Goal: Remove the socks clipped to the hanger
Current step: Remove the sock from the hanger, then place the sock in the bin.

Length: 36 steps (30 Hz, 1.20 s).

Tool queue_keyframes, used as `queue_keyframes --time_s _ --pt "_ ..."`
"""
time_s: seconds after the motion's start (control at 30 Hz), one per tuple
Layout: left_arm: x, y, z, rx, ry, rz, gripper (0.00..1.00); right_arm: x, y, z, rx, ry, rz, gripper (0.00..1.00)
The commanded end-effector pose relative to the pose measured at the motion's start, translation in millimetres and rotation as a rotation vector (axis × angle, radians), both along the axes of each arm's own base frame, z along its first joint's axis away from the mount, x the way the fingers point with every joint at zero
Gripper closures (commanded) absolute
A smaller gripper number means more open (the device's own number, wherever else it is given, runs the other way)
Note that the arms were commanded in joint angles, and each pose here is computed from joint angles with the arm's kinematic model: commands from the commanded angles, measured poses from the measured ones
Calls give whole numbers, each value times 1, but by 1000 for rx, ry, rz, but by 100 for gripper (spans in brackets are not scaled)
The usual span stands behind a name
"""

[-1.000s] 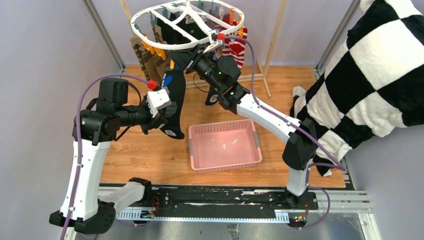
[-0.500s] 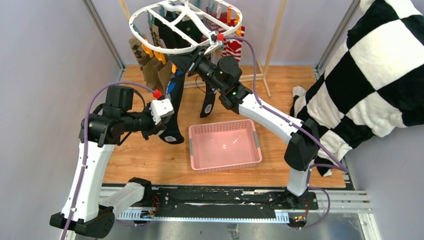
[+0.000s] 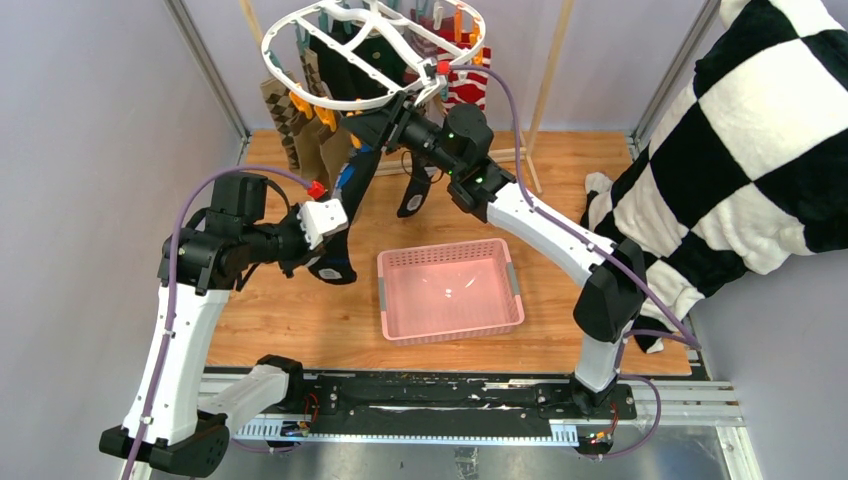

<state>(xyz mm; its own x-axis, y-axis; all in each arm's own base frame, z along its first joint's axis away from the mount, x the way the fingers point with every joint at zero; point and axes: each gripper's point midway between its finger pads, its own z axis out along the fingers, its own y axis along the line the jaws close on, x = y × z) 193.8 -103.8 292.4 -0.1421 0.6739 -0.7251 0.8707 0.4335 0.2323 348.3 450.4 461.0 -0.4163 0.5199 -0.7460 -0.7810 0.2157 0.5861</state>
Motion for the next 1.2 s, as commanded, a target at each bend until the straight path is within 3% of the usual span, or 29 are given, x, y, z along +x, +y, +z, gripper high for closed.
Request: queue_keyframes --time_s 0.0,0.13,0.23,0.47,0.63,1.0,1.17 --pt "-9 18 -5 83 28 55 100 -20 -30 38 8 -67 39 48" --pt "-7 18 0 80 18 67 100 -23 -33 28 -37 -60 43 18" --pt "-7 18 1 74 18 69 100 -27 -38 23 -60 -56 41 11" --pt "-19 17 -18 83 43 24 100 -37 -51 3 -87 -59 26 8" --pt "-16 14 -14 72 45 18 100 -35 -33 4 -88 -62 59 4" --pt "-10 10 2 44 24 30 100 -8 -6 18 -128 -162 -210 7" --pt "-16 11 6 41 -10 13 100 -44 -9 -5 -183 -286 -33 5"
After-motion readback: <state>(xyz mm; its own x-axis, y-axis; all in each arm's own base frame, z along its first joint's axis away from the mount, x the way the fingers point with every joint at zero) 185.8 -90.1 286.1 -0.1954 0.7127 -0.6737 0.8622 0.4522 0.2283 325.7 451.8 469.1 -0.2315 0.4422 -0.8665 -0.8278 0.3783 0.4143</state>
